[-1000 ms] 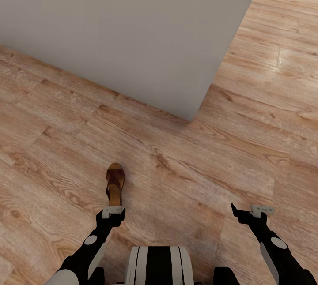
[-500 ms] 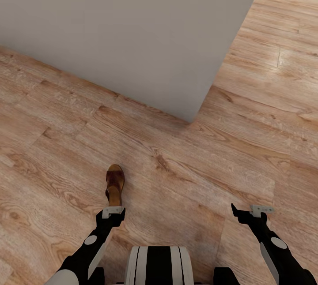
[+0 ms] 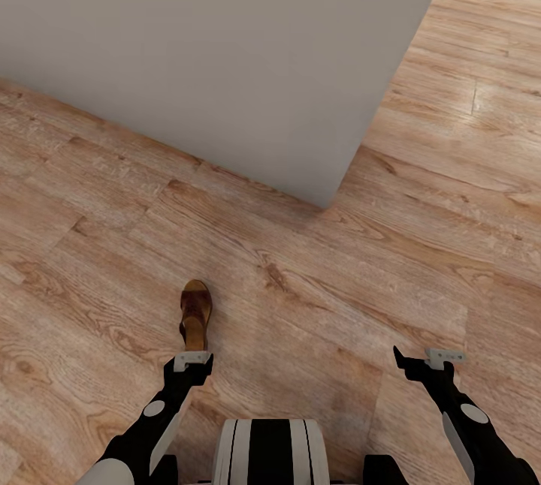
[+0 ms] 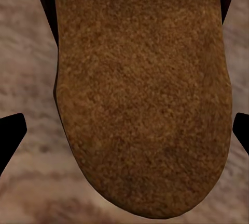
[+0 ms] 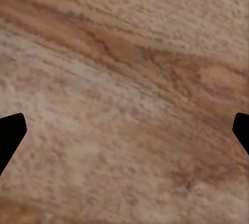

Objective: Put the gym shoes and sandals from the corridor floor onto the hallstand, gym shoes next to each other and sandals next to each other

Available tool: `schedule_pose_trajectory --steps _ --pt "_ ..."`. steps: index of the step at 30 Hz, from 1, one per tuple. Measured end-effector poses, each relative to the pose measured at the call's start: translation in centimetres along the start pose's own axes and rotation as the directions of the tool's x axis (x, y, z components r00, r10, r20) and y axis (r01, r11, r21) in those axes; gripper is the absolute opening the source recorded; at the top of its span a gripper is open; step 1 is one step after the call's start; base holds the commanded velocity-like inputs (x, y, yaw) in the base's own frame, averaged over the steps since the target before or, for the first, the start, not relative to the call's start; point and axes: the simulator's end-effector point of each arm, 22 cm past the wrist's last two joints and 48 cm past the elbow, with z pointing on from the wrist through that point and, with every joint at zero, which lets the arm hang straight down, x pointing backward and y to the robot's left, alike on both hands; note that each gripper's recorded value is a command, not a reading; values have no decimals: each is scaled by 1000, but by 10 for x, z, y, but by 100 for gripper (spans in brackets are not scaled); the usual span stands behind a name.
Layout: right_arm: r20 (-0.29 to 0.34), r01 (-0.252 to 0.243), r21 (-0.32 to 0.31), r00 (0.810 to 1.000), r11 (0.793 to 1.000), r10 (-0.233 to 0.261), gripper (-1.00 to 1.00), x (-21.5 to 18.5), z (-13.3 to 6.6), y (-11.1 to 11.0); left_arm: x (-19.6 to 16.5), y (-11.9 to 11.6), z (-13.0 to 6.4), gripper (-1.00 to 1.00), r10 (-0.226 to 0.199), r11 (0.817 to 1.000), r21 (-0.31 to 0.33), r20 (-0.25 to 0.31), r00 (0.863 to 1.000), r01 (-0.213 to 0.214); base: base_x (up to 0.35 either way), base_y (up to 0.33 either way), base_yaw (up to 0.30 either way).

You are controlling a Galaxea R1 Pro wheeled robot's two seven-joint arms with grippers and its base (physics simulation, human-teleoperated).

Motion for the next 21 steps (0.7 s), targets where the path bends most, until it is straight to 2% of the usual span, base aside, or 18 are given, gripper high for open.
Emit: schedule_pose_trajectory --steps 2,3,21 --pt "0 0 0 1000 1000 0 100 0 0 0 0 0 0 100 0 1000 0 0 1000 0 0 0 0" --pt "0 0 0 1000 1000 0 100 0 0 0 -1 0 0 -100 0 1000 0 1 1000 0 0 0 0" --pt "0 0 0 1000 1000 0 100 0 0 0 -2 0 0 -100 -4 1000 2 4 1000 4 0 0 0"
